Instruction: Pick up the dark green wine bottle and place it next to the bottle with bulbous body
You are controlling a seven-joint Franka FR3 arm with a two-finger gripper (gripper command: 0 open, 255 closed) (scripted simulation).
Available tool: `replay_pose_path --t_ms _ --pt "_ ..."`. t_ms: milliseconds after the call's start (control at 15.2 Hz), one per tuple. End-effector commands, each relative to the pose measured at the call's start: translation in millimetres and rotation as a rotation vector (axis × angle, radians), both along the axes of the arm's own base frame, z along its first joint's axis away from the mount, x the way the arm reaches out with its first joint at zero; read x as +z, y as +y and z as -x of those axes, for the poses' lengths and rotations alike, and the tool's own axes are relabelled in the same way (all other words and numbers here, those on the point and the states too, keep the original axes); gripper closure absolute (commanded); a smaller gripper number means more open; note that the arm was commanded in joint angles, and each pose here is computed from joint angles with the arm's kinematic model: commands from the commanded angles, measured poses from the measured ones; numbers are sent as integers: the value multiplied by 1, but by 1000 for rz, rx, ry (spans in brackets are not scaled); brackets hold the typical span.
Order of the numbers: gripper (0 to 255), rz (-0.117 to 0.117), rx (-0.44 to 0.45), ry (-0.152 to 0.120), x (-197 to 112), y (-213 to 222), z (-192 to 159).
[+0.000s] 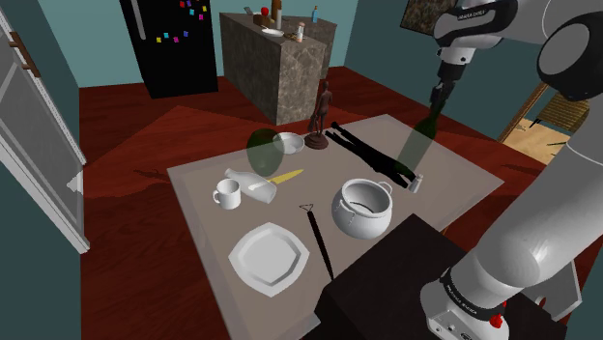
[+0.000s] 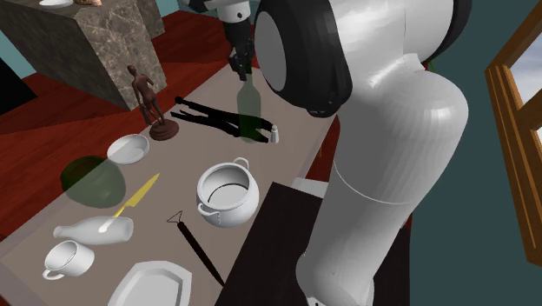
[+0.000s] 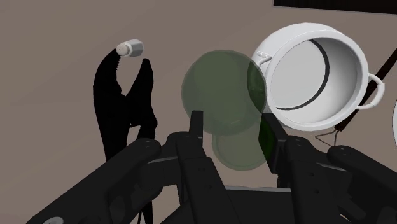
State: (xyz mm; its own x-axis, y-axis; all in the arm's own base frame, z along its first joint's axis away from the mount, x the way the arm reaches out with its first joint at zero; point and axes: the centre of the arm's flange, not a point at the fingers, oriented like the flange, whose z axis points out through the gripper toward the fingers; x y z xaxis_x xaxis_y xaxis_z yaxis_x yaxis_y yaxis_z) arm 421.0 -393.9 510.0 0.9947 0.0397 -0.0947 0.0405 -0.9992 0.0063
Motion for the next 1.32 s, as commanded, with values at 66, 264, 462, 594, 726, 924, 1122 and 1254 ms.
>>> replay_pose_path --t_ms 66,264,462,594,726,924,1122,1254 --pt "255 0 0 0 16 0 -1" --pt "255 0 0 0 32 0 -1" --pt "255 0 0 0 48 0 -1" --pt "255 0 0 0 59 0 -1" --pt "255 0 0 0 69 0 -1" --pt "255 0 0 0 85 0 -1" --pt "255 0 0 0 101 0 -1" --pt "255 0 0 0 112 0 -1"
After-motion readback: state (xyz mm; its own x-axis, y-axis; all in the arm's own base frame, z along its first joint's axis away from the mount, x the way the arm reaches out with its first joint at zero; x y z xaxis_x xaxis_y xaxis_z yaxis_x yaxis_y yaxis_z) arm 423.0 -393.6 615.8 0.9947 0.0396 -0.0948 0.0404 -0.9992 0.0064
